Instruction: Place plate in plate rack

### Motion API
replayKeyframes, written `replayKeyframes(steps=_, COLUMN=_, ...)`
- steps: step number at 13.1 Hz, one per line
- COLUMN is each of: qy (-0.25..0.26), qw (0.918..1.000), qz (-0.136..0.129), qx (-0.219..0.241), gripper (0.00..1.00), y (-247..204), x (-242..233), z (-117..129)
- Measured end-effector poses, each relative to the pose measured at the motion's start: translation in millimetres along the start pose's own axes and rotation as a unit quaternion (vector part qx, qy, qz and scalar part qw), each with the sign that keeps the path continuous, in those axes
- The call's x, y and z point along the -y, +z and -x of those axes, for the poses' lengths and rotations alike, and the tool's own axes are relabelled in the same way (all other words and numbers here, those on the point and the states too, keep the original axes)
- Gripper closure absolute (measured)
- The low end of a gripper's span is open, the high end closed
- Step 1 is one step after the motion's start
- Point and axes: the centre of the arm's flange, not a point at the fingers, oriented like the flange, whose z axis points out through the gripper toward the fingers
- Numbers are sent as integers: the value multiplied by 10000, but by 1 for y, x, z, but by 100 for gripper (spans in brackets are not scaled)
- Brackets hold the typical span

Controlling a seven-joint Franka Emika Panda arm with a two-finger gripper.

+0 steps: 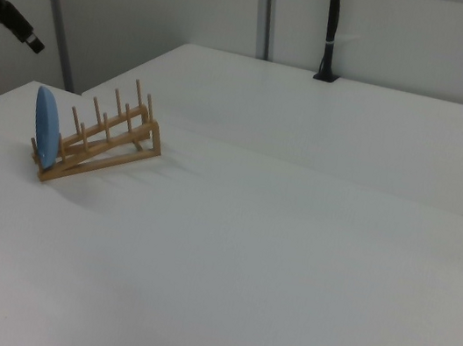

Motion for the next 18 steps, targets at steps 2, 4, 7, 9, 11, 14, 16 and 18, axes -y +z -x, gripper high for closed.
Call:
replayKeyframes(steps=2, qy=937, qw=9918, qz=-104, qx=868, gripper=0, y=7, x=-61, z=-37)
replayKeyframes(steps=4, qy=1129, qw=9819, qz=-287, qx=1490, gripper=0, y=11, x=-107, z=-58)
replayKeyframes(steps=7, qy=1000, qw=9695, qz=-562, qx=2166, gripper=0, y=20, x=-187, z=-85)
replayKeyframes(steps=9, qy=929, qw=9677, qz=-644, qx=2253, gripper=0, y=30, x=-220, z=-97)
replayKeyframes(steps=11, qy=681, qw=9694, qz=-703, qx=2252, gripper=0, y=40, x=-242, z=-106)
replayKeyframes(steps=14, qy=-249, qw=9717, qz=-950, qx=2150, gripper=0, y=49, x=-276, z=-117)
replayKeyframes(steps=16, qy=-824, qw=9693, qz=-1075, qx=2053, gripper=0, y=55, x=-291, z=-122)
replayKeyframes(steps=18, qy=-982, qw=9668, qz=-1094, qx=2089, gripper=0, y=62, x=-296, z=-122)
